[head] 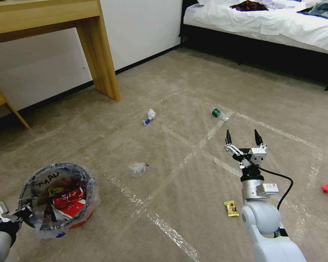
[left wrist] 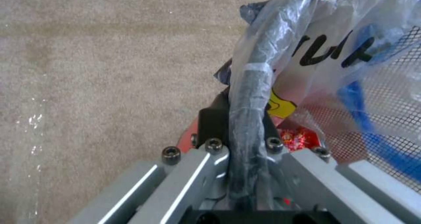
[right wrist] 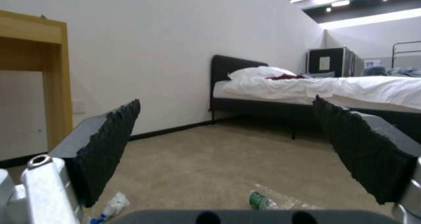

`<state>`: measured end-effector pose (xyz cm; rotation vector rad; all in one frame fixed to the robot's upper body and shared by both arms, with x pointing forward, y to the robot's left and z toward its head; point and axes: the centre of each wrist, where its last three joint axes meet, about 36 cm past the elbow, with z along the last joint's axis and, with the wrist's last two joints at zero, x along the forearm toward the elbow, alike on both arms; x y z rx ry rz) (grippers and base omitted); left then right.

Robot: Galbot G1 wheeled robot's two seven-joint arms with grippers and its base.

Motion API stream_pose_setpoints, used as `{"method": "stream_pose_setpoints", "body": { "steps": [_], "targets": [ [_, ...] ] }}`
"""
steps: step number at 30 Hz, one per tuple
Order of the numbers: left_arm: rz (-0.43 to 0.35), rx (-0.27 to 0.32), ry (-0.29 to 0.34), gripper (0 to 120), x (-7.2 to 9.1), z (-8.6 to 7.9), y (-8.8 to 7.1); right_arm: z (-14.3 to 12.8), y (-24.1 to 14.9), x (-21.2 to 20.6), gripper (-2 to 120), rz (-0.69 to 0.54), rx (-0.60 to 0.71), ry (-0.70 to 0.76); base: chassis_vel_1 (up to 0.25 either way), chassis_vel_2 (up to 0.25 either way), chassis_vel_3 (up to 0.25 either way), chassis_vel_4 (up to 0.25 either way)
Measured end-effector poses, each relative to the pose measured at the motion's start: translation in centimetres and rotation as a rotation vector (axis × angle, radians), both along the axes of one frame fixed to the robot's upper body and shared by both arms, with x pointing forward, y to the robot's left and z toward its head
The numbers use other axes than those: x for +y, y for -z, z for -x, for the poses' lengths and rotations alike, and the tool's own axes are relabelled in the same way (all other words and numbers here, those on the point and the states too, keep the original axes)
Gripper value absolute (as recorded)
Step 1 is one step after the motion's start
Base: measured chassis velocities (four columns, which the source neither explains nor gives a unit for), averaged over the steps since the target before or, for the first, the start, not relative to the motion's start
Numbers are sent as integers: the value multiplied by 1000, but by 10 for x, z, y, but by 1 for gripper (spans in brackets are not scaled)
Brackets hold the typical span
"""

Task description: Pick up the trash bin and place the garbage on the floor into it.

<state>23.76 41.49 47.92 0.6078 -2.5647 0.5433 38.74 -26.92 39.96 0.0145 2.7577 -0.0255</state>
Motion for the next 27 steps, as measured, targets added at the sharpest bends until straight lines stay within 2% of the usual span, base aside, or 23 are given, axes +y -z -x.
{"method": "stream_pose_setpoints", "body": {
  "steps": [27],
  "targets": [
    [-3, 2, -6, 0, 3, -1, 1, -15, -3, 10, 100, 0, -3, -40, 0, 0, 0, 0]
  ]
}}
